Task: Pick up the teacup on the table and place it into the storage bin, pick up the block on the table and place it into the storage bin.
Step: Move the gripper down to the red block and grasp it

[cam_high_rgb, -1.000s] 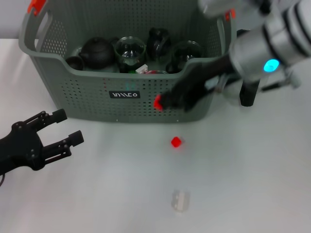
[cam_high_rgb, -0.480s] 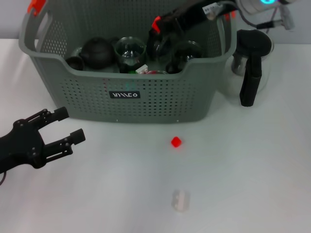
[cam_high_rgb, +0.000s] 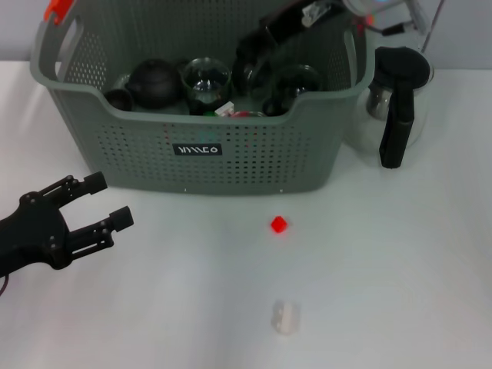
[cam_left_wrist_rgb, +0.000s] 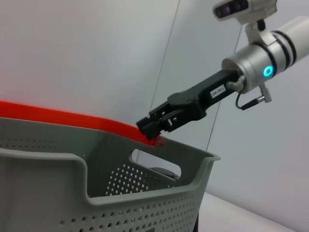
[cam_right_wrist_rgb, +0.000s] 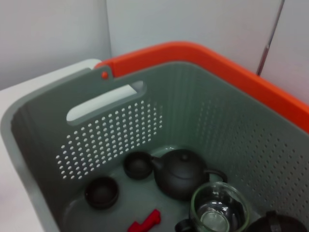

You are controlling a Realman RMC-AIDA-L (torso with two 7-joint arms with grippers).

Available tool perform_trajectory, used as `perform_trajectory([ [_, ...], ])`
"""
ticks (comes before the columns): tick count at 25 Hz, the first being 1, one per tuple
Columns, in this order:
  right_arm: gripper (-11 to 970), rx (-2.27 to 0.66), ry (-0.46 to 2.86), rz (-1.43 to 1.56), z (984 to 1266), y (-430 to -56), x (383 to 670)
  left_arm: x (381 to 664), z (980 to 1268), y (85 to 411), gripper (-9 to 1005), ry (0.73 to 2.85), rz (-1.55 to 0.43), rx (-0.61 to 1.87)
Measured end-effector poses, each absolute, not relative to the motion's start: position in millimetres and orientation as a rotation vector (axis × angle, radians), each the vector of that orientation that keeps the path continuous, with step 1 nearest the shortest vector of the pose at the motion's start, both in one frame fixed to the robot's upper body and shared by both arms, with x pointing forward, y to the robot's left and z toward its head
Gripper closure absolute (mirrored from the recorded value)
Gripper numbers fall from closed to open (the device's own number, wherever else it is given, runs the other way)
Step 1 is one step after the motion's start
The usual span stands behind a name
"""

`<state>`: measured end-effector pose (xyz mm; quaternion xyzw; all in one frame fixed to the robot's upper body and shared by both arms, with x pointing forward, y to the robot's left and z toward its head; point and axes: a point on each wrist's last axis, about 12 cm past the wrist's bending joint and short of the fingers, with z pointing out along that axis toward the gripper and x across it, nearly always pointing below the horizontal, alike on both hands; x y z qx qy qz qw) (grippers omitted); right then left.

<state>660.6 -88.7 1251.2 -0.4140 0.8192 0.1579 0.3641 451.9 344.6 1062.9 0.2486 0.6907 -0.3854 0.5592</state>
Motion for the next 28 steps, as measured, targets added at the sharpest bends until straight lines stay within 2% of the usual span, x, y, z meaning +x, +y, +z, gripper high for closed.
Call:
perform_trajectory([
  [4,509,-1.105,2.074,0.404,1268,-99,645,452,1063,345,172,1.629,-0.908,0.586],
  [8,386,-1.255,2.05,0.453,1283,-114,610,452,1063,345,172,1.628,-0.907,0.586],
  [12,262,-1.497,2.098,0.54,1269,-129,576,452,1063,345,172,1.628,-0.905,0.585],
  [13,261,-1.497,2.098,0.54,1269,-129,576,452,1063,345,172,1.629,-0.905,0.585],
  [19,259,-1.613,2.238,0.572,1219,-131,574,454,1064,344,172,1.624,-0.908,0.591],
  [21,261,-1.646,2.235,0.55,1212,-131,575,454,1064,344,172,1.624,-0.909,0.59],
  [28,266,-1.937,2.024,0.357,1174,-107,574,454,1064,343,172,1.624,-0.913,0.594],
])
